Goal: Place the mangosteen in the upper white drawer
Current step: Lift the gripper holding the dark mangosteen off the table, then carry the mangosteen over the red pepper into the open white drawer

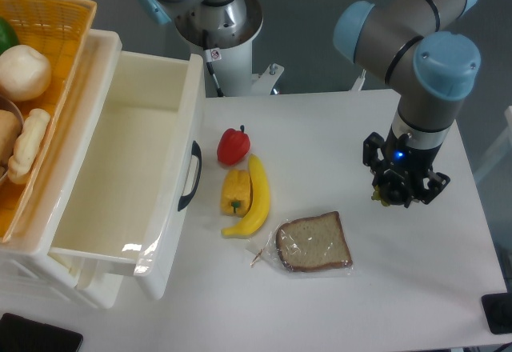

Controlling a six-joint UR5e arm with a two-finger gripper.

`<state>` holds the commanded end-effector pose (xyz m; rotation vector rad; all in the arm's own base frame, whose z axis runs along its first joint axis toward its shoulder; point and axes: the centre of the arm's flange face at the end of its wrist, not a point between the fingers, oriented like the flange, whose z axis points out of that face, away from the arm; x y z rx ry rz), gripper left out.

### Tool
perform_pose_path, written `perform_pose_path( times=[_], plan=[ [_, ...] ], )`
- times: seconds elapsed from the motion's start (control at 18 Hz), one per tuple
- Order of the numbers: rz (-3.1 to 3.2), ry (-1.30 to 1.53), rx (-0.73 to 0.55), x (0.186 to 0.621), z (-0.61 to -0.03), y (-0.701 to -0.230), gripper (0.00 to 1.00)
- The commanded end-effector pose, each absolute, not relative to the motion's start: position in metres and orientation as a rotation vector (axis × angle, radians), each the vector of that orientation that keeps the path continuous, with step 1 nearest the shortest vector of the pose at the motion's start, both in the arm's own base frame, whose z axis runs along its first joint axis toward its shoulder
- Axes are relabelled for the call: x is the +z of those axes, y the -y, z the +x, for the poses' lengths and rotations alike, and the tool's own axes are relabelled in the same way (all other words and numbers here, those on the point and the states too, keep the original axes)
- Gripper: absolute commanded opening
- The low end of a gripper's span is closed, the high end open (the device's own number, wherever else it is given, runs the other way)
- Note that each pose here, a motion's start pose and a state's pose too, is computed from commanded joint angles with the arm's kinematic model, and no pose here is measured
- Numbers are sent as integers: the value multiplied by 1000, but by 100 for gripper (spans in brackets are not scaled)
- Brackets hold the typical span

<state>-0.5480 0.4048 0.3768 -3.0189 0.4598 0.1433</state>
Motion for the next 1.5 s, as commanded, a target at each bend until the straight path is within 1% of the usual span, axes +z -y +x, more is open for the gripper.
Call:
perform_pose_path(
  times=[0.28,0.5,0.67,1.0,1.17,1.33,1.5],
  plan=[
    [-3014,-455,157,386,-542,-407,0],
    [-2969,-405,165,414,-522,-412,0],
    [-2893,-386,128,435,-501,-417,0],
    [-2746,-300,73,484,-433,-430,0],
    [-2704,-326,17,490,-388,-451,0],
    [-2644,-359,-15,509,-342,-463,0],
    [-2618,-339,-37,524,-312,-476,0]
  ],
)
